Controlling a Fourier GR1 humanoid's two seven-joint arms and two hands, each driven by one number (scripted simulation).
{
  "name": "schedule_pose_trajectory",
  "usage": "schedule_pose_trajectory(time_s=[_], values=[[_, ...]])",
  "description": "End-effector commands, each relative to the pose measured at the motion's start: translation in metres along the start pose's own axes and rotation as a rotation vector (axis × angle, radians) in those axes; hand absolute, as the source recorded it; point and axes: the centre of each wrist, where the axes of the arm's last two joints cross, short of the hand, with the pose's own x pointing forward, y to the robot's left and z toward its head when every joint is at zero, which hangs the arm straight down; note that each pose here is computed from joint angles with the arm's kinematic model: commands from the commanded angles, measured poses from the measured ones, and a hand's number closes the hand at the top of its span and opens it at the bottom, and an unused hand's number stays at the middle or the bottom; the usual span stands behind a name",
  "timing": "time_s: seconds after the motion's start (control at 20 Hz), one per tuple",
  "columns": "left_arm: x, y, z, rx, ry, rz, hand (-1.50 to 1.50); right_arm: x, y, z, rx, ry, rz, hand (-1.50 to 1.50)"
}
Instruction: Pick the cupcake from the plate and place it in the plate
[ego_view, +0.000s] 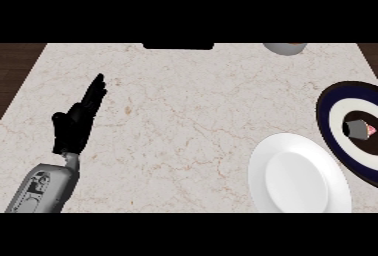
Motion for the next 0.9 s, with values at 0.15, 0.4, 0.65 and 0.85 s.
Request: schedule_pose_trajectory(time_s=[0.15,0.4,0.65,0.85], values=[[0.004,-0.003,0.0,-0.012,-0.012,0.007,0.0,0.0,-0.041,0.038,-0.006,-0.024,-0.057,-1.5],[-0.004,0.001,0.0,0.002,0.004,0.0,0.0,0.001,-0.05,0.047,0.004,-0.026,-0.032,-1.5],[0.001,-0.003,-0.003,0.004,0.001,0.017,0.0,-0.005,-0.053,0.056,0.017,-0.003,-0.046,-1.5],[0.002,0.0,-0.004,0.004,0.003,0.004,0.0,-0.007,-0.054,0.059,-0.002,0.019,-0.037,-1.5]])
